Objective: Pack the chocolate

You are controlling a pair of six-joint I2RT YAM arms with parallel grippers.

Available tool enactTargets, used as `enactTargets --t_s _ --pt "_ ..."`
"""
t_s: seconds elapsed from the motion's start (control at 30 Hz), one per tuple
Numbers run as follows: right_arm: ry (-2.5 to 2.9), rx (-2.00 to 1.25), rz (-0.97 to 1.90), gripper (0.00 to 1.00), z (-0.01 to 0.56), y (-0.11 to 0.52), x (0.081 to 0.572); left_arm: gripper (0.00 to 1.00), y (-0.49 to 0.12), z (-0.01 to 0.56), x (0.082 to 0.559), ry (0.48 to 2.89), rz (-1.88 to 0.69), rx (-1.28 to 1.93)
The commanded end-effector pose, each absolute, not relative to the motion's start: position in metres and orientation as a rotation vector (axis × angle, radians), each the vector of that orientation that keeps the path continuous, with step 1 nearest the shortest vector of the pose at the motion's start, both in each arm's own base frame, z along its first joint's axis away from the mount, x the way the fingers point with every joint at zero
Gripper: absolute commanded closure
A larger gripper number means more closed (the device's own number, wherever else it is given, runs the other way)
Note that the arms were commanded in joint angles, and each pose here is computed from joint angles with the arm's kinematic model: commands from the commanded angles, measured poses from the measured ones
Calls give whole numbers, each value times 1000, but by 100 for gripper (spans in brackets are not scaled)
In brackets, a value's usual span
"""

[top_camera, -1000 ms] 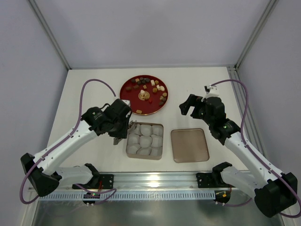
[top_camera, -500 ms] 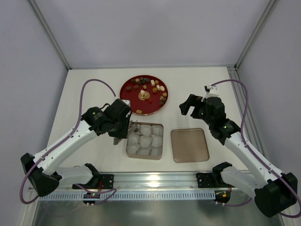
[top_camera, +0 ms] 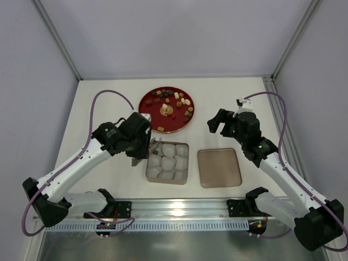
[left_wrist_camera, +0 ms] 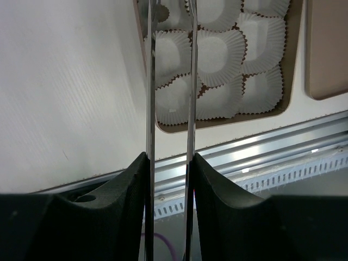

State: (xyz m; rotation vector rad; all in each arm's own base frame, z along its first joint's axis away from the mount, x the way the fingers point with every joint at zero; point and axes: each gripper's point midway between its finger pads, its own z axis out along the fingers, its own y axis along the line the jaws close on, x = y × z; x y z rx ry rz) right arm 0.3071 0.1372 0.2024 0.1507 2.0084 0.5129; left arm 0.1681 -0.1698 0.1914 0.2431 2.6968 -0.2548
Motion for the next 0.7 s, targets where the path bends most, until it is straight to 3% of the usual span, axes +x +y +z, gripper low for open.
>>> enactTargets --t_s 0.0,0.4,0.67 --pt "1958 152 529 0 218 138 311 63 -186 226 172 2617 -399 241" --pt "1971 128 537 0 219 142 312 57 -232 257 243 2516 -319 316" --pt "1961 116 542 0 227 140 306 55 -256 229 314 2548 -175 337"
